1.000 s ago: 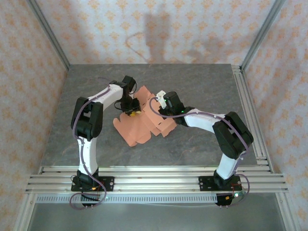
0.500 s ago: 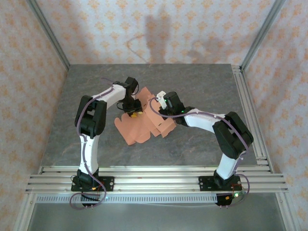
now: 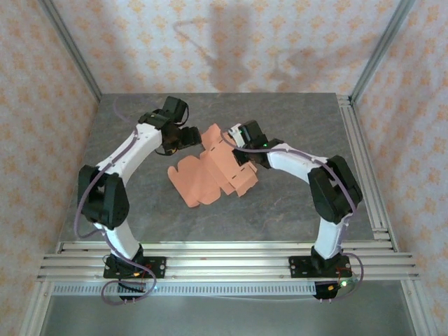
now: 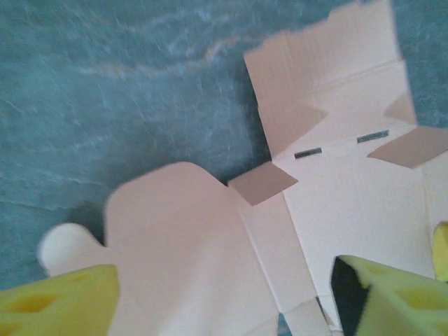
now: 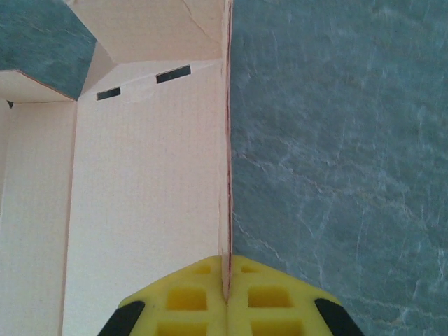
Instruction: Fold the paper box
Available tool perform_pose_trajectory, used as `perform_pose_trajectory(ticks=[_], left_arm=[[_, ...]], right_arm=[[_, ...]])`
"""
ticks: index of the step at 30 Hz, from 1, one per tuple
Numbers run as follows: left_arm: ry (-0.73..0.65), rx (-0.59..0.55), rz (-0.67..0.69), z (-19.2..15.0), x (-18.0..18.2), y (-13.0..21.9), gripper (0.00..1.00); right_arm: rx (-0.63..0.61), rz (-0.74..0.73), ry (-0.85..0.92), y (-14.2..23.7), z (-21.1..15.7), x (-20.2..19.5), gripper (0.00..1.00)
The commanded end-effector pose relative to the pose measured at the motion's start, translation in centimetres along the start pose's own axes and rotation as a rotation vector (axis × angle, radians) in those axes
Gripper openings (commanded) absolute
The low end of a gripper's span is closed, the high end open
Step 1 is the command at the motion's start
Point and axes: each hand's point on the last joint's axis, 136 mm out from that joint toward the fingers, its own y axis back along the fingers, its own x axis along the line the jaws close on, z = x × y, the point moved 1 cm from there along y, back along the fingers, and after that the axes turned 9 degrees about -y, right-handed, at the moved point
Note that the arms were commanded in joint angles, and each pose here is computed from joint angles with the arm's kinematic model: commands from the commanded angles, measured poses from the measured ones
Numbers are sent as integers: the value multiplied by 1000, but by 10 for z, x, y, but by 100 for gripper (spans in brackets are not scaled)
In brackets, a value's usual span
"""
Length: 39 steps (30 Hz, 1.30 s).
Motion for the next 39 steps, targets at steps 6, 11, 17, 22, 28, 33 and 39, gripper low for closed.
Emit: perform_pose_trajectory(ticks=[6,11,17,22,28,33,39], left_arm=[[-165,-260,107,35,16,17,100],[-141,-360,182,31,36,33,100],[-106,-411,171,3,52,47,100],[-85,-406,194,-12,63,55,100],[-78,-482,113,-8,53,62,100],[-72,-519,81,-4,49,69,100],[-36,-533,42,-4,51,70,100]], right_arm=[[294,-33,-50,7,-50,-15,0],[285,26,-17,2,-60,-8,1],[200,176,-100,-2,-52,6,18],[108,225,-156,10,-52,4,41],[-7,252,-224,23,-48,-4,36],[3,255,-210,22,-53,-8,27],[38,305,-239,15,-51,-11,28]])
